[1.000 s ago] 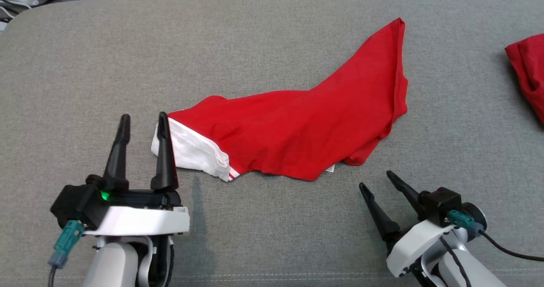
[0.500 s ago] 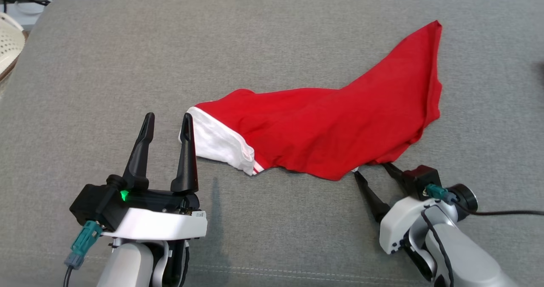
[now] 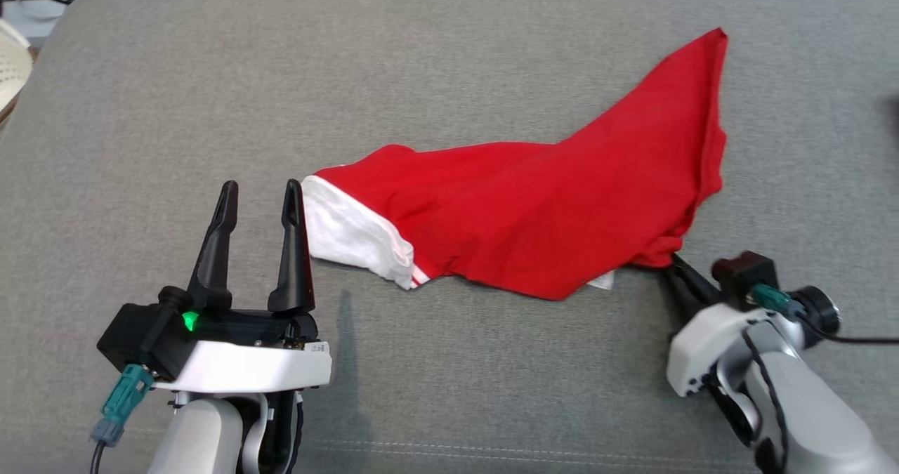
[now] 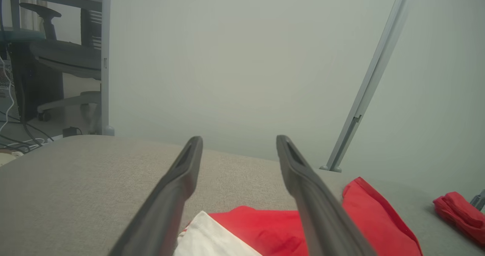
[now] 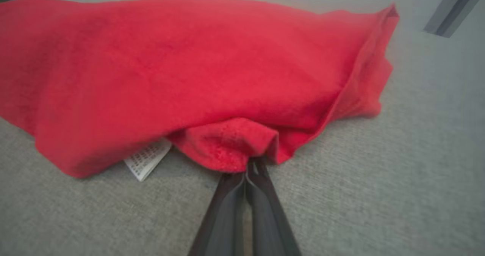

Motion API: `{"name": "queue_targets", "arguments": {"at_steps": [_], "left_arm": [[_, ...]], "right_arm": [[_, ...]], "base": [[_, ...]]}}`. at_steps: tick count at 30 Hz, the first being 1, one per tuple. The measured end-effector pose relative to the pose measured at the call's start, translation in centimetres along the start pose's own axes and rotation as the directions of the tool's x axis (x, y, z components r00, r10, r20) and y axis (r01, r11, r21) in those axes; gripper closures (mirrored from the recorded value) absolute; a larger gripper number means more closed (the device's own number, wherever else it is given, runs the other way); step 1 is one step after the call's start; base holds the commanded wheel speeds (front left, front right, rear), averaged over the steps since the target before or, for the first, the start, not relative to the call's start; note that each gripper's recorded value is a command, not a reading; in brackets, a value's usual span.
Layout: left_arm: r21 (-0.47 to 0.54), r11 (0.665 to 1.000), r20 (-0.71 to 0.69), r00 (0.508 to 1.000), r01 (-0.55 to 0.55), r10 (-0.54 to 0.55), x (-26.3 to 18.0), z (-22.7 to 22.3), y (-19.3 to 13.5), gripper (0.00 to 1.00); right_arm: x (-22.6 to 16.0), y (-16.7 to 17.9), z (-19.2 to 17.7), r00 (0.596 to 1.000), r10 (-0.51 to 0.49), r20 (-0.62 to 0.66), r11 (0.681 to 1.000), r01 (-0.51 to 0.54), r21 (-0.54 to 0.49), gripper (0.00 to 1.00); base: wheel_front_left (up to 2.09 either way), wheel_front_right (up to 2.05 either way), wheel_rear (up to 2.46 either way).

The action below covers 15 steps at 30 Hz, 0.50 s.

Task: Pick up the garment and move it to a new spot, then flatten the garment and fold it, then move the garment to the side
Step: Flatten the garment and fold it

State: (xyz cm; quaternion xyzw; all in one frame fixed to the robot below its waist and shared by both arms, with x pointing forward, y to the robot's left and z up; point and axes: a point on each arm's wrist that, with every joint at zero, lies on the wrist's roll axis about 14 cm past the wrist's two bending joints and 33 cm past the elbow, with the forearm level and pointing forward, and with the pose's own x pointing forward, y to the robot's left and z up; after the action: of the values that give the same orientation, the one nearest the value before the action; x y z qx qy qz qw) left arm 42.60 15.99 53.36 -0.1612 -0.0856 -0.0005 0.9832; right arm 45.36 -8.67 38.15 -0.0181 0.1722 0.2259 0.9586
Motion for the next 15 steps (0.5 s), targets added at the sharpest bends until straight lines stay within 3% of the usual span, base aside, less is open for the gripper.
{"name": "queue_targets", "arguments": {"at_steps": [9,15], "left_arm": [[-0.019,0.998,-0.013,0.998,0.054,-0.054,0.7,-0.8,-1.9,0.00],[-0.018,0.997,-0.041,0.997,0.071,-0.072,0.7,-1.9,-2.3,0.00]], "right_arm": [[-5.7,-5.2,-1.8,0.984,-0.179,0.012,0.984,0.179,0.014,1.00],[-7.7,-6.0,-4.1,0.975,-0.220,-0.038,0.975,0.221,0.025,1.00]], "base": [[0.00,0.00,0.00],[0.00,0.00,0.00]]}}
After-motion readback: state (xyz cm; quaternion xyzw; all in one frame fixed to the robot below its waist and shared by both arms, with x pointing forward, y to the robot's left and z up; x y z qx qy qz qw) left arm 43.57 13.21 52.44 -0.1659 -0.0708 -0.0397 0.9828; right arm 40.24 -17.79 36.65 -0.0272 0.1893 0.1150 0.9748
